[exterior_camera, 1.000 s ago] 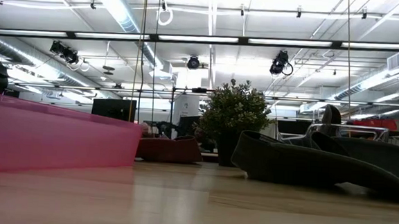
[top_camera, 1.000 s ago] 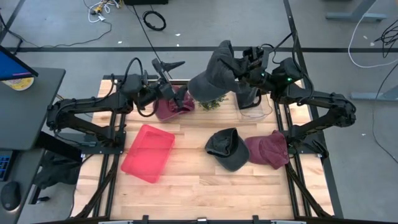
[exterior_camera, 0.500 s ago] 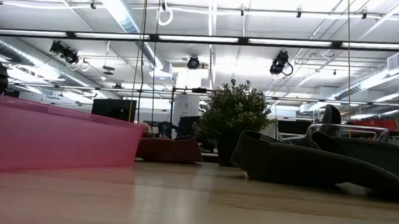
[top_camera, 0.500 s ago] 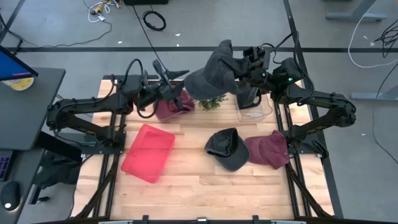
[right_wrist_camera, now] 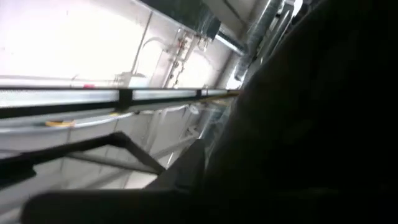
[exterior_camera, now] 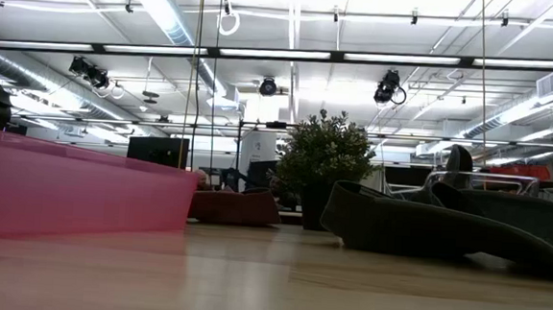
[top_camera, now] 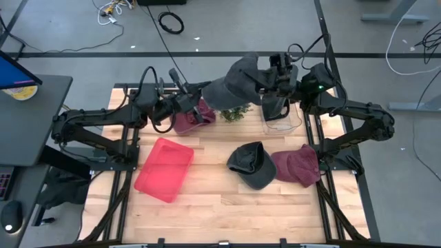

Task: Pick & Place hat
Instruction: Put the bottom black cap into the transparent bin

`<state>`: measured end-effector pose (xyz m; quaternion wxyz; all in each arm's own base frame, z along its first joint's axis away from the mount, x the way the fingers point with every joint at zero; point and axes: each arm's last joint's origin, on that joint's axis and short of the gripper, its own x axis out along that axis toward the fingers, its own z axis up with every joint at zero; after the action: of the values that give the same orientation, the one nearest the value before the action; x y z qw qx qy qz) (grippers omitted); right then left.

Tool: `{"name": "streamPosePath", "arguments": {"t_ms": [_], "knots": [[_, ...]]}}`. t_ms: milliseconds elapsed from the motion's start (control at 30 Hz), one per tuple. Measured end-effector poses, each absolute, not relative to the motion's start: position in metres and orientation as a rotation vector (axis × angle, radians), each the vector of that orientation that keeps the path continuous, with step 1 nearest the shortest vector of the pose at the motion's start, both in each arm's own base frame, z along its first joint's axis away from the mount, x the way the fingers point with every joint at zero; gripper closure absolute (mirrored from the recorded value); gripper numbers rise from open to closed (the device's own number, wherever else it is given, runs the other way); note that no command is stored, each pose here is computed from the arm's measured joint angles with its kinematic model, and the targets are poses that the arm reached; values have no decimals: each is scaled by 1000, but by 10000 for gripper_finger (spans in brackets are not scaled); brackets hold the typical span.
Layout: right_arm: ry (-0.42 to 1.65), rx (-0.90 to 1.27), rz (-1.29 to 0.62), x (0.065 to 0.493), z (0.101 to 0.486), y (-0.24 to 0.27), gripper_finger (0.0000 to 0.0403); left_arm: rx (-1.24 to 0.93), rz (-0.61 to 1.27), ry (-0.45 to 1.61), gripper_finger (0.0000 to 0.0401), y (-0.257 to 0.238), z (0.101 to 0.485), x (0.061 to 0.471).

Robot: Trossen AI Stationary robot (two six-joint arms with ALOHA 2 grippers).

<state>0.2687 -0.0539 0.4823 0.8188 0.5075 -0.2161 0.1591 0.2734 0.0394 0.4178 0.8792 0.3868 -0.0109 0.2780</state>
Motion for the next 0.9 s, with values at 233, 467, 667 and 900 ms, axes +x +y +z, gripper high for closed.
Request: {"name": "streamPosePath", "arguments": {"t_ms": [233, 467, 667, 900], "knots": [[-385, 1023, 379, 263, 482, -65, 160, 783, 629, 3, 389, 31, 417, 273], [-305, 979, 297, 241, 483, -79, 51, 700, 690, -1, 389, 21, 422, 267], [-246, 918, 154, 215, 482, -85, 38, 550, 745, -23, 389, 19, 426, 257], [-222, 726, 0, 181, 485, -77, 56, 298, 769, -18, 389, 20, 420, 251]]}}
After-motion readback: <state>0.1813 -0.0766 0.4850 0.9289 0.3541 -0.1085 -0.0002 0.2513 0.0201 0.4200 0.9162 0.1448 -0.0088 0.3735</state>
